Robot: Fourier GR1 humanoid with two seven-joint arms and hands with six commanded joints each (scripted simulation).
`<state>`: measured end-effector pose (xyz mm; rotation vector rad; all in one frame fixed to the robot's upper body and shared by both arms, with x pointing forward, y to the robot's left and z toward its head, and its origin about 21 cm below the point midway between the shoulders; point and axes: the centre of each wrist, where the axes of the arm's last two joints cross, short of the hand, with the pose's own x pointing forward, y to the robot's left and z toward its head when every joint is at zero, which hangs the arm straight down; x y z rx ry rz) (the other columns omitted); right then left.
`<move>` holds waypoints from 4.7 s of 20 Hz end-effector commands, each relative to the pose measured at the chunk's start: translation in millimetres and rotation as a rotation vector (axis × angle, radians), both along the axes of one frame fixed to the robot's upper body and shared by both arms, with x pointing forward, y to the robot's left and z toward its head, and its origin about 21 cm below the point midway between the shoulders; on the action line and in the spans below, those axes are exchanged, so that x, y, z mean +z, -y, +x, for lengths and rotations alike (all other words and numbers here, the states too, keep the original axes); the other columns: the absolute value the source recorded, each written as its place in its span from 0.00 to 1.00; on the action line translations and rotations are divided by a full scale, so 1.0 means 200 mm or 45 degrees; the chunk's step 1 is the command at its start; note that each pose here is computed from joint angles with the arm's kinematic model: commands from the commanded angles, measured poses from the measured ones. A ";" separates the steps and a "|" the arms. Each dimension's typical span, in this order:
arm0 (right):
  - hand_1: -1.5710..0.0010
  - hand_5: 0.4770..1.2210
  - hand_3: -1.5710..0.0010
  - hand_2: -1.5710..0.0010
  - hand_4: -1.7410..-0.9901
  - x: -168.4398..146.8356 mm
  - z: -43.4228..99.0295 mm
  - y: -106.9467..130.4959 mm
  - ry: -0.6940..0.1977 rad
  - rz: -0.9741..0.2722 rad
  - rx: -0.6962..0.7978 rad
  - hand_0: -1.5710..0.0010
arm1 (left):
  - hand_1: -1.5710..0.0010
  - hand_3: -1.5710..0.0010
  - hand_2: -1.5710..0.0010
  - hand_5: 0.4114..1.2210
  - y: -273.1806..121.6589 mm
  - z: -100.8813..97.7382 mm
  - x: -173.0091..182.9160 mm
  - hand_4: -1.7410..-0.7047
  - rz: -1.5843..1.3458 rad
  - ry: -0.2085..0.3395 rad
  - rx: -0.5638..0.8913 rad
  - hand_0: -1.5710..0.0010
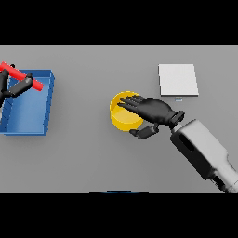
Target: Pick up the red beaker and tilt it to pour out 1 green nut into yellow bowl. Pick up the yellow bowl and place it on the metallic measuring scale.
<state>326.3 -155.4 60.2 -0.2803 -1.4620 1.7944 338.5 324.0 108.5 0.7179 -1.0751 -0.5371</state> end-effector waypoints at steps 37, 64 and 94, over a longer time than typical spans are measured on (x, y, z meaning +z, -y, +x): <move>0.02 0.99 0.15 0.05 0.01 0.16 0.08 -0.08 -0.132 -0.302 0.106 0.02 | 1.00 1.00 1.00 0.38 -0.01 0.00 0.05 0.91 0.021 0.024 0.004 1.00; 0.00 1.00 0.25 0.00 0.03 0.41 0.49 0.49 0.069 -0.328 -0.443 0.00 | 1.00 1.00 1.00 0.45 -0.01 -0.04 0.11 0.89 0.038 0.009 0.052 1.00; 0.93 0.36 0.72 0.84 0.53 0.11 0.63 0.59 -0.125 -0.344 -0.544 0.92 | 1.00 1.00 1.00 0.40 0.01 0.00 0.11 0.90 0.037 -0.005 0.062 1.00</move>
